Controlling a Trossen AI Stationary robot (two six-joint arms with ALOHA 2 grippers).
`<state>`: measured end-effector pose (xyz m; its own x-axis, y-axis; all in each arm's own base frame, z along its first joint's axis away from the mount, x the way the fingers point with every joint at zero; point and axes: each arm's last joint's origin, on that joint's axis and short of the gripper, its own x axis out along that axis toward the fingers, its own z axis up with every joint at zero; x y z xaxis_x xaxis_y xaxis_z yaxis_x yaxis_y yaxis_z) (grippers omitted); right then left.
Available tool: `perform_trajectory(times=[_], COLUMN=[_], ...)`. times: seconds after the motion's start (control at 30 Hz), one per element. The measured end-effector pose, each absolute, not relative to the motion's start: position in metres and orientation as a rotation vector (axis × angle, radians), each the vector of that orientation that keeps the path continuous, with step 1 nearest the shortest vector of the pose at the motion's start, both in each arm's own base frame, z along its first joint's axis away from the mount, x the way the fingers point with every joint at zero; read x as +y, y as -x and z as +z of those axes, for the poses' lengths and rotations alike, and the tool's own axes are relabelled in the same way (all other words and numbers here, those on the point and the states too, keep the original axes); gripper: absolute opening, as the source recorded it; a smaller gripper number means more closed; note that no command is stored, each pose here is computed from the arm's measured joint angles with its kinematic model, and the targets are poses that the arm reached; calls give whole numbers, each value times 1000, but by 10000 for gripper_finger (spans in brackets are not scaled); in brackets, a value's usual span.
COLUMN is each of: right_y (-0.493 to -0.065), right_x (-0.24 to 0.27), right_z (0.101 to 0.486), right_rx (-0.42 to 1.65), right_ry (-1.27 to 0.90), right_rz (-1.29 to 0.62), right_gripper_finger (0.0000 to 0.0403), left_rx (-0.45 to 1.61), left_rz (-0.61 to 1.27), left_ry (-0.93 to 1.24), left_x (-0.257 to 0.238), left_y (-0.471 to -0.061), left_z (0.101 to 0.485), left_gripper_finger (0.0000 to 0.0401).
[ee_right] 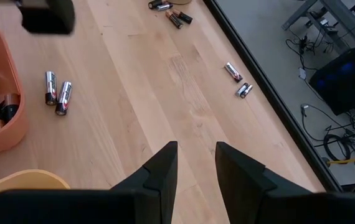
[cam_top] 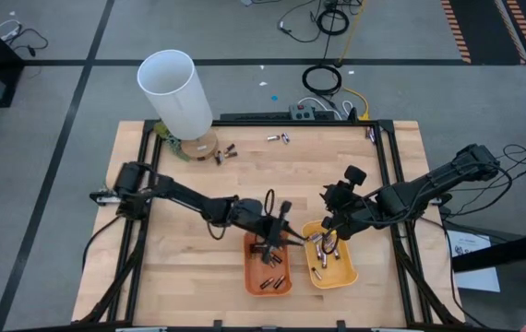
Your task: Sort batteries
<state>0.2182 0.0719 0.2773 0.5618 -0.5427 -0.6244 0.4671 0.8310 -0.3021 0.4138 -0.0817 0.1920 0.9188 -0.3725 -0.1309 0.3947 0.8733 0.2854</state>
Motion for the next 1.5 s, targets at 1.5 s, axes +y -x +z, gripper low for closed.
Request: perform_trajectory(times=[1.5], right_y=[-217], right_x=[72], right_z=[277], right_rx=[776], right_ry=[110], right_rz=[-602], right_gripper_finger=[100], left_rx=[422], left_rz=[-268], left_ry=[-214], left_x=[-53], left_y=[-435], left_z=[221], left_gripper_finger=[114])
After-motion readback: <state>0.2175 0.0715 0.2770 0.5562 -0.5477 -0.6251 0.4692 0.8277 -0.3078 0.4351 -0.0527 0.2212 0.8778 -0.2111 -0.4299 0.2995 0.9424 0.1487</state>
